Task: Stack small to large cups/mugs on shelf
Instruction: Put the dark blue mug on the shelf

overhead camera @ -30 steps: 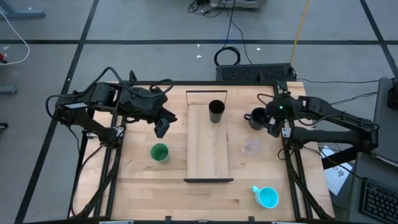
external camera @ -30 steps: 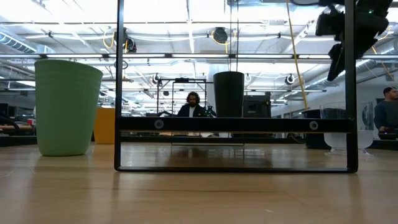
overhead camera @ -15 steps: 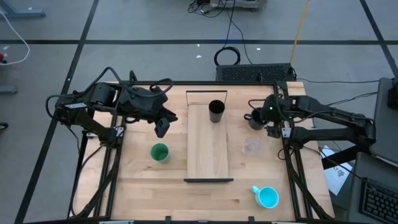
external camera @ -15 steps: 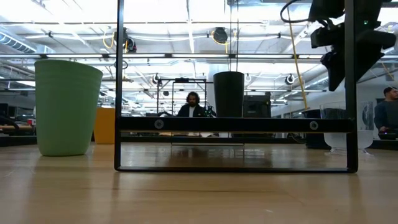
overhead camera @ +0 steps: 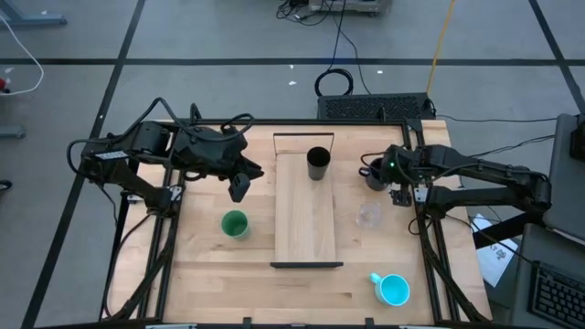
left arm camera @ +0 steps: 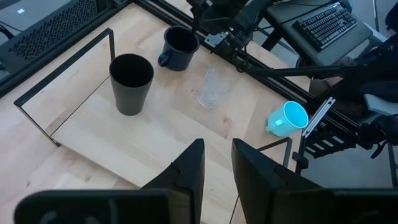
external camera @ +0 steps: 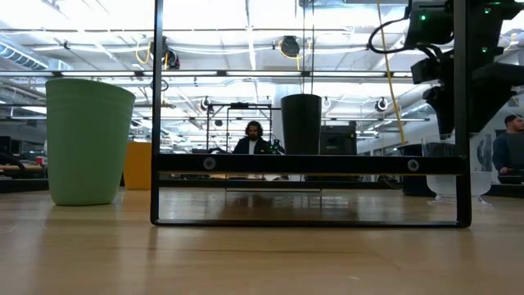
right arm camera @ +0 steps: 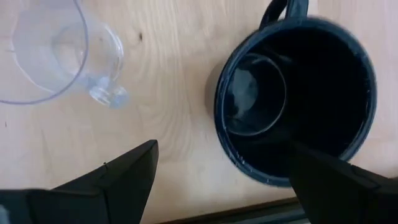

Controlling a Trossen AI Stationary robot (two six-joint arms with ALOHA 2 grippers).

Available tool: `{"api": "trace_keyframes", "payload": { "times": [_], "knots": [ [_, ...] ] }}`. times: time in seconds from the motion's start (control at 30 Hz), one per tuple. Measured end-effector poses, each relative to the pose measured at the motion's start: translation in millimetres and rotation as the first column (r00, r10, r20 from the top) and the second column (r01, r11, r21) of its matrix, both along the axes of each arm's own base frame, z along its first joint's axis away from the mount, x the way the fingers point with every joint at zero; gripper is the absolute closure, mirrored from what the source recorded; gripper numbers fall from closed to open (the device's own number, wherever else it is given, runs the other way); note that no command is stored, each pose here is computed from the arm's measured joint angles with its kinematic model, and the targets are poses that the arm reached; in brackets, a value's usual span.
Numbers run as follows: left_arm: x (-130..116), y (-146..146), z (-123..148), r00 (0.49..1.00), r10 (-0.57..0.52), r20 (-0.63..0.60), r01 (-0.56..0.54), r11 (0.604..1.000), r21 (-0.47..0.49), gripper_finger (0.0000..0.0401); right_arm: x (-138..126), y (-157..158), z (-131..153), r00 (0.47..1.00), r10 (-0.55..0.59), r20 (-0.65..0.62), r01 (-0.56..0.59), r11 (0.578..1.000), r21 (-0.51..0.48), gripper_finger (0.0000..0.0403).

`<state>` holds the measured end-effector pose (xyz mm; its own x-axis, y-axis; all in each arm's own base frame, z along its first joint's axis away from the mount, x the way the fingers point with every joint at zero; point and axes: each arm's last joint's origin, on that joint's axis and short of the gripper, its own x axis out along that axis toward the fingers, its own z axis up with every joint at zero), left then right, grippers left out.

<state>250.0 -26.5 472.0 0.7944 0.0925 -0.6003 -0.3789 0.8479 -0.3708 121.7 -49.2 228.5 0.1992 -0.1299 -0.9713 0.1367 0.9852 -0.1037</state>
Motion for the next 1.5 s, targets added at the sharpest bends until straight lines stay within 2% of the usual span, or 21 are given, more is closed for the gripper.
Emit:
{"api": "trace_keyframes", "payload": {
  "times": [0.17, 0.6, 0.8, 1.03, 1.37, 1.5],
  "knots": [
    [0.7, -0.1, 0.9, 1.0, 0.0, 0.011, 0.0, 1.0, -0.002, 0.032, 1.6, -0.6, -5.0, 1.0, 0.021, 0.013, -0.02, 1.0, -0.009, 0.009],
    [1.1, -0.4, 1.4, 1.0, -0.001, 0.019, 0.002, 1.0, -0.013, 0.032, 4.4, -1.1, -15.8, 0.998, 0.056, -0.008, -0.056, 0.998, 0.012, 0.0169],
    [1.1, -0.5, 1.4, 1.0, -0.004, 0.019, 0.004, 1.0, -0.015, 0.032, 7.6, -2.3, -19.4, 0.998, 0.06, -0.034, -0.059, 0.998, 0.025, 0.0251],
    [1.1, -0.6, 1.4, 1.0, -0.002, 0.019, 0.002, 1.0, -0.019, 0.032, 11.1, -3.6, -22.4, 0.996, 0.076, -0.05, -0.074, 0.997, 0.03, 0.0384],
    [1.0, -0.6, 1.2, 1.0, 0.0, 0.017, 0.001, 1.0, -0.02, 0.032, 10.2, -3.2, -19.7, 0.997, 0.078, -0.022, -0.078, 0.997, 0.018, 0.0392],
    [0.5, -0.6, 0.7, 1.0, 0.0, 0.01, 0.001, 1.0, -0.019, 0.032, 9.3, -2.7, -10.4, 0.996, 0.084, 0.005, -0.084, 0.996, 0.006, 0.0393]
  ]
}}
